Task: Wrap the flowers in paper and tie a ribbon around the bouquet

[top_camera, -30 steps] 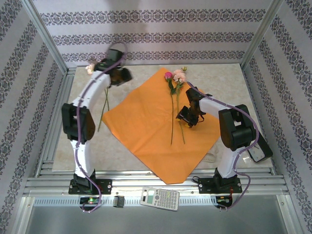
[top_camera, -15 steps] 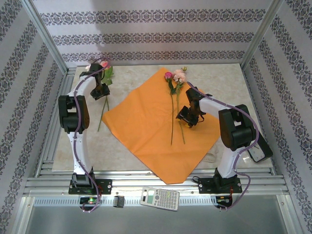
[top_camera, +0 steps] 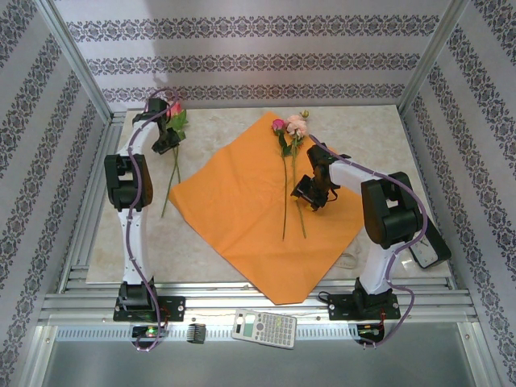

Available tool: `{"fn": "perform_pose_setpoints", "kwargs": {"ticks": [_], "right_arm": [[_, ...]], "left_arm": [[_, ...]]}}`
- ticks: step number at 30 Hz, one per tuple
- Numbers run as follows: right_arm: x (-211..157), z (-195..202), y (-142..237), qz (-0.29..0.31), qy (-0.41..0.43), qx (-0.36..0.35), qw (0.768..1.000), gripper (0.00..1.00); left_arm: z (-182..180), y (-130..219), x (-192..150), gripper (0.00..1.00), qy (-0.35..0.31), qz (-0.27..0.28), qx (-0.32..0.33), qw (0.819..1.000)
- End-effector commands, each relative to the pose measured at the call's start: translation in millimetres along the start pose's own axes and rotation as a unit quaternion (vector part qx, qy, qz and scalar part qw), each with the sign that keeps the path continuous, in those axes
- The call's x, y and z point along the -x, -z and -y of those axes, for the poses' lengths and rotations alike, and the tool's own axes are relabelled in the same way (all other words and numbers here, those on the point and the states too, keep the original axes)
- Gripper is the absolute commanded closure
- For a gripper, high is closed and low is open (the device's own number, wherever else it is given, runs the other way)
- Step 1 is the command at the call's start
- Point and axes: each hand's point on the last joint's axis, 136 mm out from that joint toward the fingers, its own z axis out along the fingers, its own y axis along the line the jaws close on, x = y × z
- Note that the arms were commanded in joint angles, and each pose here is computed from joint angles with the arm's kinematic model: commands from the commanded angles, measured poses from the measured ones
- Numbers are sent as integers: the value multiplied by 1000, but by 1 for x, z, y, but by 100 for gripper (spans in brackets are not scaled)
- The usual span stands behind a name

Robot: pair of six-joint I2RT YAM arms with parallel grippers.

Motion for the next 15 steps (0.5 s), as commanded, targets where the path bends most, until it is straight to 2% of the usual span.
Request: {"fn": "perform_pose_setpoints", "kwargs": {"ticks": [1, 10, 15], "right_arm": [[-2, 6, -4, -12, -3, -13, 1000, 51], [-1, 6, -5, -13, -4, -14, 1000, 51], [-1, 6, -5, -13, -4, -13, 1000, 51]], "left_arm": [[4, -5, 6, 69, 9, 3, -12, 1000], [-16, -13, -8, 76, 1, -20, 39, 999], [-20, -6, -6, 77, -11, -14, 59, 998]]}}
